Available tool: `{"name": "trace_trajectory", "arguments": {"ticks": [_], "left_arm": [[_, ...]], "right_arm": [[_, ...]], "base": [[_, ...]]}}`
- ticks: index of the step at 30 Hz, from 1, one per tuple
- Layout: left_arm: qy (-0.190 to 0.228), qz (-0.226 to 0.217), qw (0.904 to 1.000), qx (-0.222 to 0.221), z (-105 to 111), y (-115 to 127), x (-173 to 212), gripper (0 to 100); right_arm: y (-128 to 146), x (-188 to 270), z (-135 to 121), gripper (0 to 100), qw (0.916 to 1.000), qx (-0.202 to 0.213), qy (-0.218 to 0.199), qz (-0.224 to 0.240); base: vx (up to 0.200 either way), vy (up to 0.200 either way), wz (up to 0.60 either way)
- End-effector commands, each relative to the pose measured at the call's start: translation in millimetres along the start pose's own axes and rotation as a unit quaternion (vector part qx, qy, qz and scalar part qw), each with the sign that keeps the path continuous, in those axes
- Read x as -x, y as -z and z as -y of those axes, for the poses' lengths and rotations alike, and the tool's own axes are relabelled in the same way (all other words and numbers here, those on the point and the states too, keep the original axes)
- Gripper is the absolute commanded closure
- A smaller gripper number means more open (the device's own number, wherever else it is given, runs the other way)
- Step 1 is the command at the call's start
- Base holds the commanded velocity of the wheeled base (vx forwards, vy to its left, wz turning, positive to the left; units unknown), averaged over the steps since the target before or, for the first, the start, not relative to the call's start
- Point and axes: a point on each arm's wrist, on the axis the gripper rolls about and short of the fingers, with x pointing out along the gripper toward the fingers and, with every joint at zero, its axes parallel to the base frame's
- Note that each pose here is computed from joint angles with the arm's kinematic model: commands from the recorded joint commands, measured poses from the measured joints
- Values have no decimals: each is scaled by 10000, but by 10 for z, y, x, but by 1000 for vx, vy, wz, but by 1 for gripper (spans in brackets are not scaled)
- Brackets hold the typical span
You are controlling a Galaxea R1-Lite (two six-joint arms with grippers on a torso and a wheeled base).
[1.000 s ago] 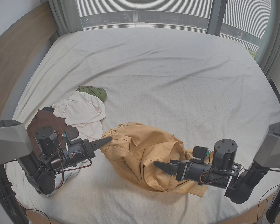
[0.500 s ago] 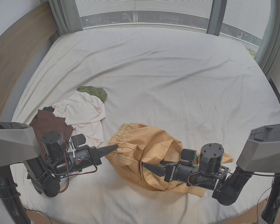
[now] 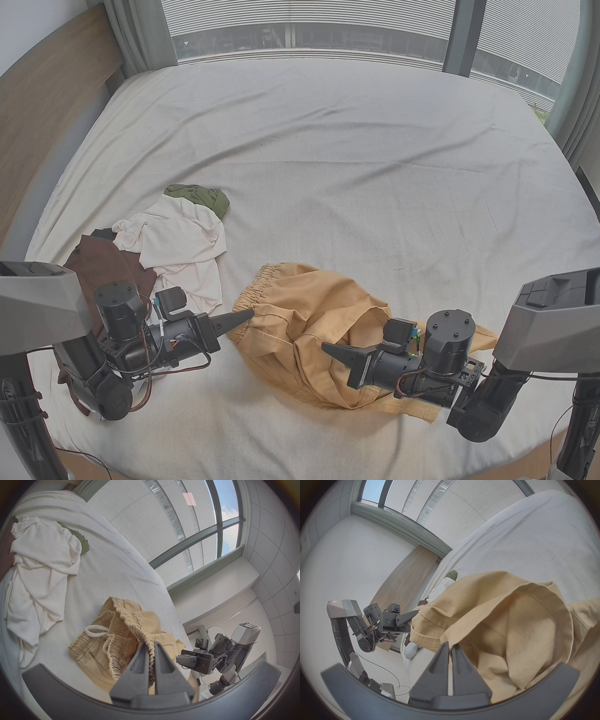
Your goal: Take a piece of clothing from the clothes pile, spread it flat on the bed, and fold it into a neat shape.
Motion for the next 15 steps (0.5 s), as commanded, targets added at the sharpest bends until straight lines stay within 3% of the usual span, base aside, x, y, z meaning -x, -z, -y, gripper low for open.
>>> {"name": "trace_trajectory", "arguments": {"ticks": [1,6,10,13,15], "left_arm": [[10,91,10000,-2,-14,-49,-15,100],[147,438,9985,286,92,-288,133,100],[426,563,9962,509,220,-459,307,100],[457,550,9961,519,225,-466,319,100],[555,559,9958,463,282,-501,369,100]], "right_arm": [[-160,182,-119,100,9997,42,-90,205],[-418,550,-261,100,9981,71,-205,572],[-516,811,-231,100,9973,90,-429,593],[-526,845,-223,100,9971,101,-449,598],[-586,1097,-118,100,9960,136,-630,626]], "base": [[0,0,0],[0,0,0],[0,0,0],[0,0,0],[0,0,0]]}}
